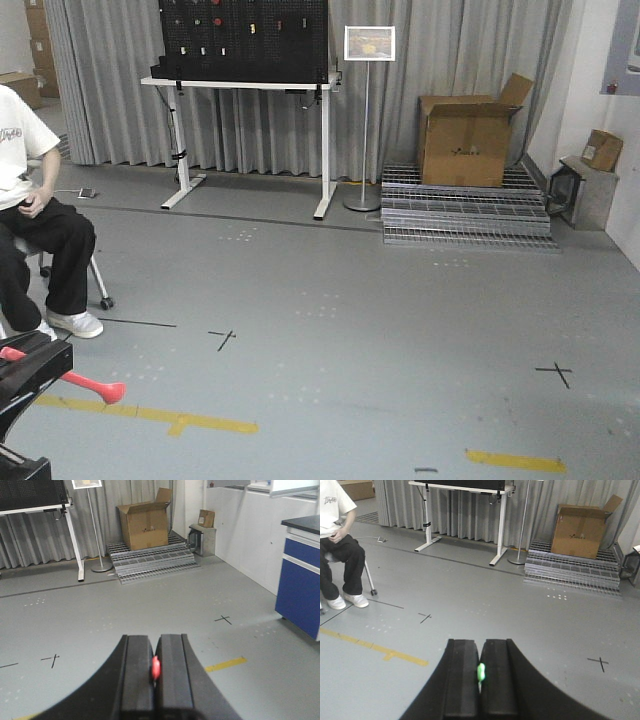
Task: Sort red and green spoons into left cabinet
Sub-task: 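Drive the base holding both spoons to the open white cabinet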
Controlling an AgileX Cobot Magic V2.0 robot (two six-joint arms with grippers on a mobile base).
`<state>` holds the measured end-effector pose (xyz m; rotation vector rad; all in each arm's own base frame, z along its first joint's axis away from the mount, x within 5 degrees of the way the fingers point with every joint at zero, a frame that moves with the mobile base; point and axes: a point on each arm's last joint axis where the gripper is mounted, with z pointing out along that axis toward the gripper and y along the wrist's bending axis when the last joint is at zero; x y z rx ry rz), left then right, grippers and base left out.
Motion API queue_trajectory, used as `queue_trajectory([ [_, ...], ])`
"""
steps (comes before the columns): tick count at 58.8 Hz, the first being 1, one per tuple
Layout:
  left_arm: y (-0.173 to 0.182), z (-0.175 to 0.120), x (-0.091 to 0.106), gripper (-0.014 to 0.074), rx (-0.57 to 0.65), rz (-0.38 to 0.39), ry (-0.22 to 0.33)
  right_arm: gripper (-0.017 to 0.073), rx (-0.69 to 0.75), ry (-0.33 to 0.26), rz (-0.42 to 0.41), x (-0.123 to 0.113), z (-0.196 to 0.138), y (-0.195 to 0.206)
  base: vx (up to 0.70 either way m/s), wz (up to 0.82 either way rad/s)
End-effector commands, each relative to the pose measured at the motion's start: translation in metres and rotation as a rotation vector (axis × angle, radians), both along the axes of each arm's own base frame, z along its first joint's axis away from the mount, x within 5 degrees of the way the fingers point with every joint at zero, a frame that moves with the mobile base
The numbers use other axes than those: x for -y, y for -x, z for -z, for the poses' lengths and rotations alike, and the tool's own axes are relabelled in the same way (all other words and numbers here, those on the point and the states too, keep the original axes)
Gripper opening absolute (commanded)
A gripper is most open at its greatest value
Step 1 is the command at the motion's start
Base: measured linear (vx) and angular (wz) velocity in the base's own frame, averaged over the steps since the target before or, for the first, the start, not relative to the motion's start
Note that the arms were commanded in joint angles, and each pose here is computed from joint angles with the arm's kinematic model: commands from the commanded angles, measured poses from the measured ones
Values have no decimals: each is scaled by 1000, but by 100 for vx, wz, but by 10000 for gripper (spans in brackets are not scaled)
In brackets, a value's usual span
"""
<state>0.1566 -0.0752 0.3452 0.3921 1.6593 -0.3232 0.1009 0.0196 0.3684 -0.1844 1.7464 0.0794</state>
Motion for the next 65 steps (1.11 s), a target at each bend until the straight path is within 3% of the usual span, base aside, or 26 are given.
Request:
queue_trajectory([
  [1, 1, -19, 0, 0, 102, -1, 67, -1, 93, 2, -31, -2, -16, 1, 69, 0],
  [65, 1, -19, 0, 0, 100, -1, 66, -1, 93, 2, -30, -2, -16, 1, 69, -6],
])
